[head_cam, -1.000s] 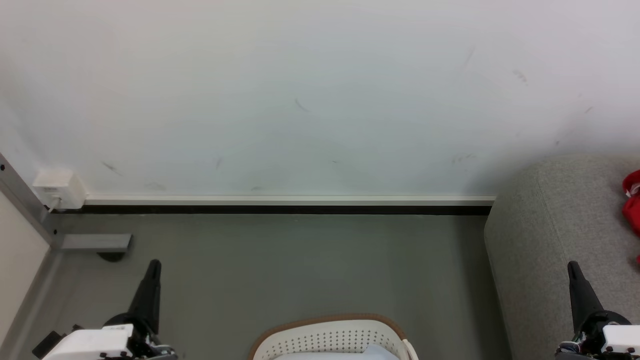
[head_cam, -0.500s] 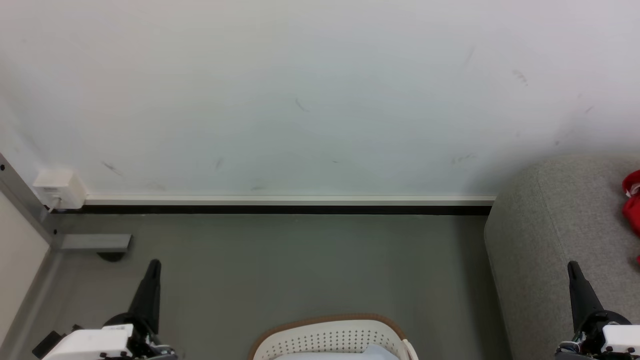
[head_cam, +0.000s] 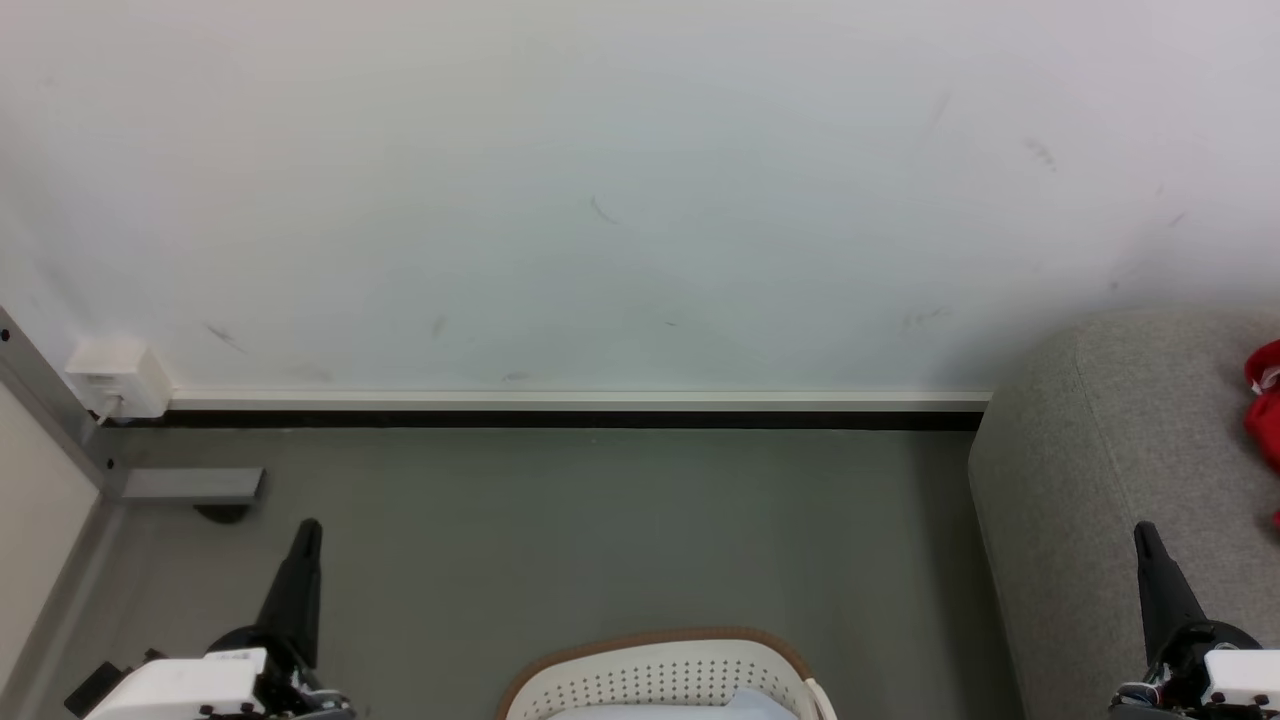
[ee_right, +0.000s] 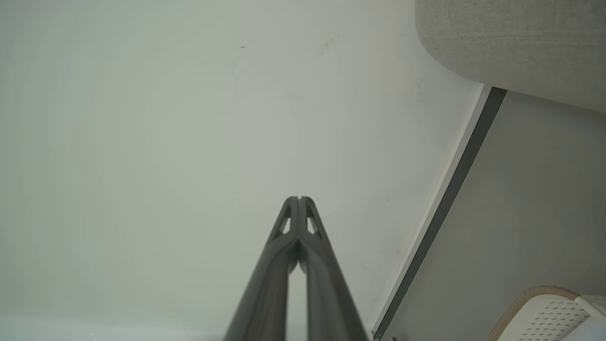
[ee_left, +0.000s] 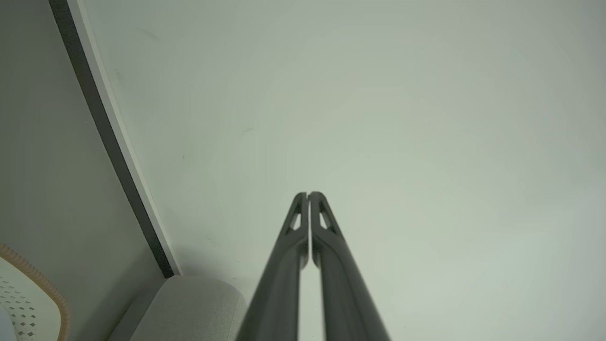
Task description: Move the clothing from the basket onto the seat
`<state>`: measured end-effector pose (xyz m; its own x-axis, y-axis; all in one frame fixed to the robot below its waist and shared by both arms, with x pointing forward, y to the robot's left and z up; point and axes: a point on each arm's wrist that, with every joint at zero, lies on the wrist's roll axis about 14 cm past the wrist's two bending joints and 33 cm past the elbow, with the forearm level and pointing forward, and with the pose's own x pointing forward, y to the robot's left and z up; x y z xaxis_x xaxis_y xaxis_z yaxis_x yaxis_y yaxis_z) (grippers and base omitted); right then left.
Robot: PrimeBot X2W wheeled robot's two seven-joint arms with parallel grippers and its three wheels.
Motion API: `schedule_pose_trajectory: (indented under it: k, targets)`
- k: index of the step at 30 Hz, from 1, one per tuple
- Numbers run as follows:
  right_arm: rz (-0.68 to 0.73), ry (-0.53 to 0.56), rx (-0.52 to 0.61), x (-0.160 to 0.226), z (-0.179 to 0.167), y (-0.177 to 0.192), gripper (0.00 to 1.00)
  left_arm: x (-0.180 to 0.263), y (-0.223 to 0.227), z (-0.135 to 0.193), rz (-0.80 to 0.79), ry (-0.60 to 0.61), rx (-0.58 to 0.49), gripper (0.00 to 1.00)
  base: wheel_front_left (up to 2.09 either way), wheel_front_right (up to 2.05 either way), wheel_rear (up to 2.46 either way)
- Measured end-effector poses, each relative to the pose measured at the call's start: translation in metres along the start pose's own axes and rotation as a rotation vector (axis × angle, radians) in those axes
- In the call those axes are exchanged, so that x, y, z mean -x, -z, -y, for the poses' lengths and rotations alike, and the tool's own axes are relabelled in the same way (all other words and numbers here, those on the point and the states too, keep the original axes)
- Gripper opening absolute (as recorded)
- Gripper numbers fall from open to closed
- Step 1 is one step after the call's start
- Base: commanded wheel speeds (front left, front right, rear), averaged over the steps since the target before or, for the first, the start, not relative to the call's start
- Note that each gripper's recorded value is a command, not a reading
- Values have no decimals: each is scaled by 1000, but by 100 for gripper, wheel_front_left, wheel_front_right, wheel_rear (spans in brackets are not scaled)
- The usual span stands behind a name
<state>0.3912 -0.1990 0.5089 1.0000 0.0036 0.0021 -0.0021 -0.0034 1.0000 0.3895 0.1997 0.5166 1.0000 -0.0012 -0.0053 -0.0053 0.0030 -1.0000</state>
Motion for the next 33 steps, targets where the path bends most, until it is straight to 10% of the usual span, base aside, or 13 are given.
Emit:
schedule_pose_trajectory:
  k: [33]
  targets:
    - [-1,0,3,0,0,0,0,0,0,0,0,0,0,0,0,0,0]
